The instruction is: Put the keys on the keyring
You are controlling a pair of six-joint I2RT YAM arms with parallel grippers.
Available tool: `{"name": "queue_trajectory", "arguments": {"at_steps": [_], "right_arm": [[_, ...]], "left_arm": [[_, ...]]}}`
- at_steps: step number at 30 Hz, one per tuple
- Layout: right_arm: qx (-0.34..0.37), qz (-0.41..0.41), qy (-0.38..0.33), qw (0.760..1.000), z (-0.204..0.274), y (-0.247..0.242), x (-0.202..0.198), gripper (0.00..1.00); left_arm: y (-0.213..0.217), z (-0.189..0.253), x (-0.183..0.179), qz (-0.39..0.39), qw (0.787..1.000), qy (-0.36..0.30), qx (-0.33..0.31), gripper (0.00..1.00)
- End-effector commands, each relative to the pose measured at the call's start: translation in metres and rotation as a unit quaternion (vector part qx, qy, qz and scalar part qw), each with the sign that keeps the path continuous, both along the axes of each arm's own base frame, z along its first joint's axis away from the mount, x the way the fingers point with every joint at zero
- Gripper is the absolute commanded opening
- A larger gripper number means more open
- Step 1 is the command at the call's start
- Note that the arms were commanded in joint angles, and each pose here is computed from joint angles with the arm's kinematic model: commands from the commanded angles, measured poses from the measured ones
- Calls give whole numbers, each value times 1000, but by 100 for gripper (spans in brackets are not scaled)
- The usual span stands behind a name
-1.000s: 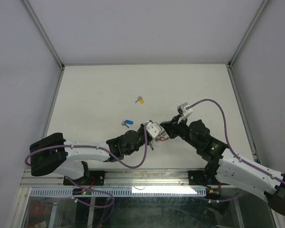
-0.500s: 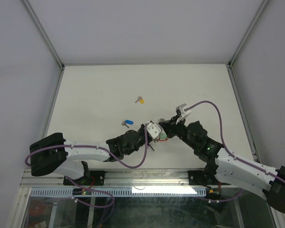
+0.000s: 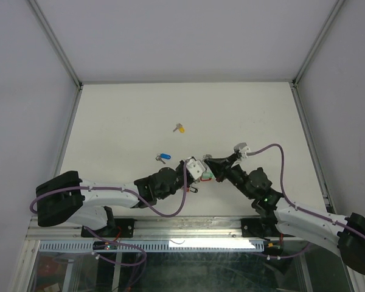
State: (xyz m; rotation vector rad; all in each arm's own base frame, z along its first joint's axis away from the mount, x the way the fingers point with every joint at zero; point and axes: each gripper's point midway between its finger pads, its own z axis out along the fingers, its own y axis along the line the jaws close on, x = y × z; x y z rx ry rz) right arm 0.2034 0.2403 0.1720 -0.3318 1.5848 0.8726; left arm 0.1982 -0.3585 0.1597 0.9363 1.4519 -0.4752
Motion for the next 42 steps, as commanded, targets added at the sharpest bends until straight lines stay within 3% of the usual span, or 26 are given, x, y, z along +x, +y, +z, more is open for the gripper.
{"name": "queue_trajectory", "arguments": {"at_steps": [1, 3, 11, 14, 17, 23, 27, 31, 37, 42], "right_arm": [[92, -3, -64, 994, 51, -6, -4, 0], [97, 0, -80, 992, 54, -11, -8, 0], [45, 46, -174, 983, 44, -15, -30, 0], [43, 62, -210, 975, 50, -14, -38, 0], [45, 76, -243, 966, 58, -13, -45, 0], [43, 130, -291, 947, 70, -4, -65, 0], [26, 159, -309, 937, 74, 3, -73, 0], [37, 182, -321, 929, 87, 6, -81, 0], [44, 218, -329, 918, 101, 14, -92, 0], [50, 236, -341, 909, 110, 16, -99, 0]], "left_arm": [[-3, 29, -7, -18, 999, -19, -47, 0], [-1, 29, -7, -17, 998, -16, -51, 2], [3, 55, -33, -78, 991, -12, -109, 42], [9, 73, -48, -112, 984, -13, -139, 46], [18, 88, -58, -128, 978, -15, -165, 46], [36, 98, -61, -123, 975, -32, -183, 30], [42, 104, -67, -134, 973, -42, -185, 27], [41, 109, -82, -177, 966, -45, -182, 25], [35, 108, -103, -235, 956, -38, -171, 15], [30, 100, -112, -262, 952, -23, -159, 14]]}}
